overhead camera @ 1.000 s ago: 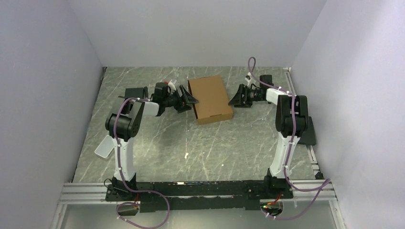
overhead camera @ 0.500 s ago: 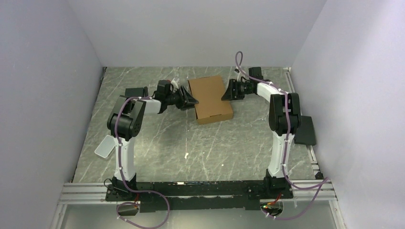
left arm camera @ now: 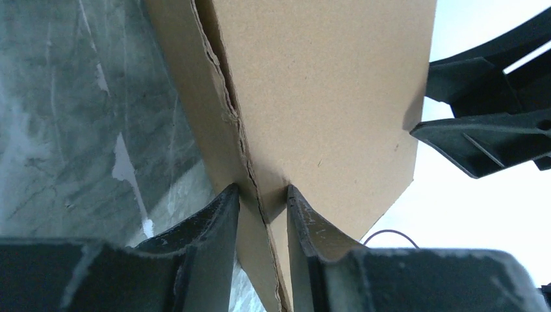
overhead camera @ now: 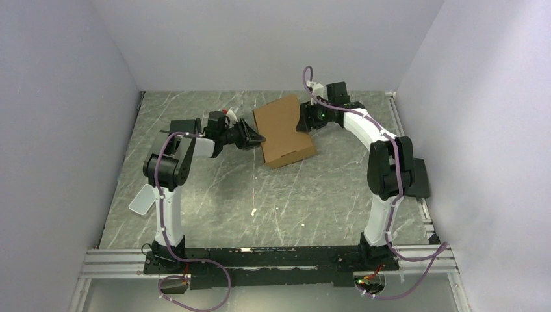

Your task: Fold the paper box

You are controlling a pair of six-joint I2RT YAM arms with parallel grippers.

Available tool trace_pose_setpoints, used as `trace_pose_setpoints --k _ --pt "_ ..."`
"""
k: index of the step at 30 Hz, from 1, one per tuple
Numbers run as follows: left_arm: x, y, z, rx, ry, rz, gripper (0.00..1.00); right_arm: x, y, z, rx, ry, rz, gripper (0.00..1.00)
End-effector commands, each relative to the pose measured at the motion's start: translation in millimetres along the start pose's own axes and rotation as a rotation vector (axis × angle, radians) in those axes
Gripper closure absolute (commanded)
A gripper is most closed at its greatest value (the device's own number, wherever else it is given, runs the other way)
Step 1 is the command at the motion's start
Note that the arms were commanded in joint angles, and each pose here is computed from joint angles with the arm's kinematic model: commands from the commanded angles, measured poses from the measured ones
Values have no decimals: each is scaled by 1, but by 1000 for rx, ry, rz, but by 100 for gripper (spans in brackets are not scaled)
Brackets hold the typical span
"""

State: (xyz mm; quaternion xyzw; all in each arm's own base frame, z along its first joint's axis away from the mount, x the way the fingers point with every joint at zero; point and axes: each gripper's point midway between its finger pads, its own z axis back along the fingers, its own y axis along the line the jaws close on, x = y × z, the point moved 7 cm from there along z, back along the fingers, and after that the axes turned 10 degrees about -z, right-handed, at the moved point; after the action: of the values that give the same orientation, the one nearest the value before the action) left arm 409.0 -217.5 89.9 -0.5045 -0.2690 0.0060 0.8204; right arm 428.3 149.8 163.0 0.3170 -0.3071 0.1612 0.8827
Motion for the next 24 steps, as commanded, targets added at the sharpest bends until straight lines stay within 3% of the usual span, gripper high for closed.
trace_pose_setpoints --k 1,13,24 --pt "-17 10 3 13 28 16 67 8 69 4 111 1 157 40" --pt "-26 27 10 21 33 47 69 16 122 12 163 22 286 37" --pt "-33 51 9 37 51 87 69 41 142 73 205 -138 319 30"
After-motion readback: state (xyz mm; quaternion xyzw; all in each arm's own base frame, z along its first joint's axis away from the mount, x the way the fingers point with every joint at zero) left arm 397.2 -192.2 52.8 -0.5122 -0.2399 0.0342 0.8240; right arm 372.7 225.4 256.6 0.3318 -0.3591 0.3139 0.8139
